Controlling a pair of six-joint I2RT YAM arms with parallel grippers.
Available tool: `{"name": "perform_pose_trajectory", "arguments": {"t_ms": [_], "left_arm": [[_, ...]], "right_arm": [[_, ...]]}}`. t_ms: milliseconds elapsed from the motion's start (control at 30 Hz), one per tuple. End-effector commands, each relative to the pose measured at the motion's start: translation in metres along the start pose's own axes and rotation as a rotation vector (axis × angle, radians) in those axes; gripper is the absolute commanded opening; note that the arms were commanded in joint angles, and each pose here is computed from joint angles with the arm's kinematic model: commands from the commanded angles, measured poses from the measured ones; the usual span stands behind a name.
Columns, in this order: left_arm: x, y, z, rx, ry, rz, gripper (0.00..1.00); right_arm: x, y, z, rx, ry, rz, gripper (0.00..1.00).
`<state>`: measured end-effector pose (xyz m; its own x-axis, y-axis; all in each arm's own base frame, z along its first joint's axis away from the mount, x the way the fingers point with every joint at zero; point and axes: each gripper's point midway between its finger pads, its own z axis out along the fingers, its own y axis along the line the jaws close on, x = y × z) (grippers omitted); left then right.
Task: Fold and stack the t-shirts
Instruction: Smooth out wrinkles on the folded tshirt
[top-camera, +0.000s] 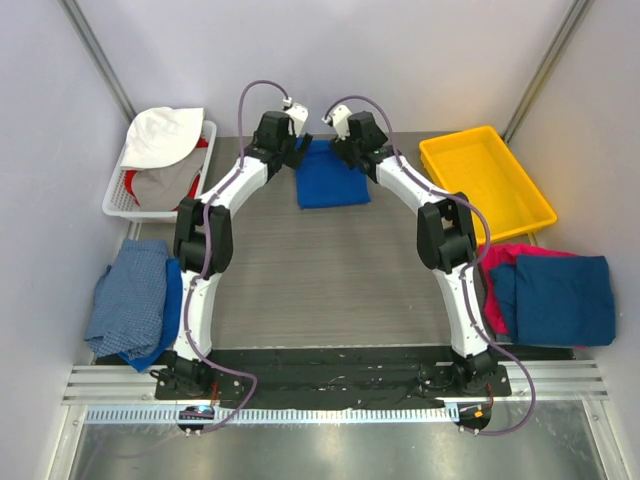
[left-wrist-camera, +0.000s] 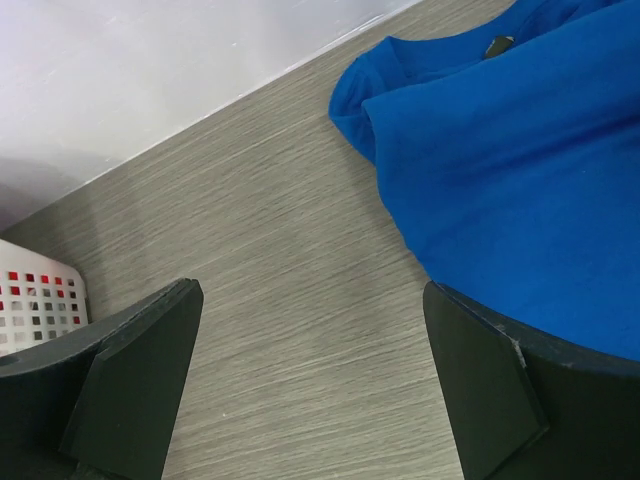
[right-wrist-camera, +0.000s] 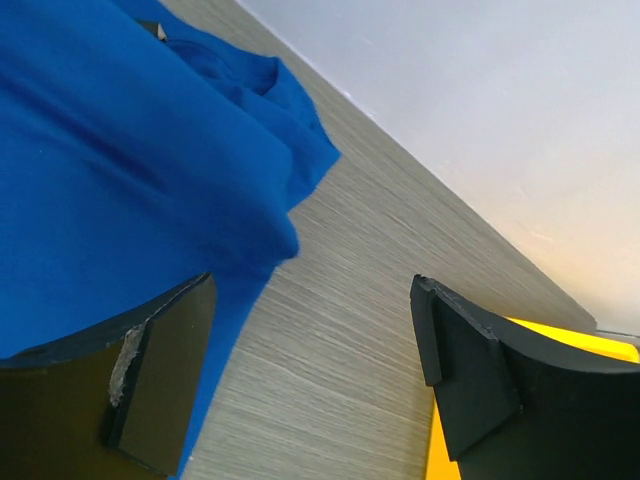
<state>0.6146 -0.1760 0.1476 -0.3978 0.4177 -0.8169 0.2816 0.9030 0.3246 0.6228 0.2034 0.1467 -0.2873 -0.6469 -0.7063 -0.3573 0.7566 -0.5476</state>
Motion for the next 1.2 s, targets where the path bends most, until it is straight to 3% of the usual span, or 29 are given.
{"name": "perform_pose_trajectory", "arguments": {"t_ms": [0,367,767,1167], "left_arm": [[-0.035,0.005,-0.009,-0.002,-0.101,-0.022,0.98],[-0.024,-0.039,0.009,0.079,-0.072,0.015,0.98],[-0.001,-0.048,0.000,0.111,-0.028,0.024,0.98],[0.043,-0.086,0.013,0.234,0.084,0.067,0.98]], "right_arm": [[-0.019,-0.001,0.016,0.027,-0.067,0.017,0.86],[-0.001,0.019,0.031,-0.016,-0.031,0.016,0.87],[0.079,0.072,0.021,-0.127,0.133,-0.062,0.87],[0.079,0.074,0.005,-0.158,0.138,-0.043,0.87]]}}
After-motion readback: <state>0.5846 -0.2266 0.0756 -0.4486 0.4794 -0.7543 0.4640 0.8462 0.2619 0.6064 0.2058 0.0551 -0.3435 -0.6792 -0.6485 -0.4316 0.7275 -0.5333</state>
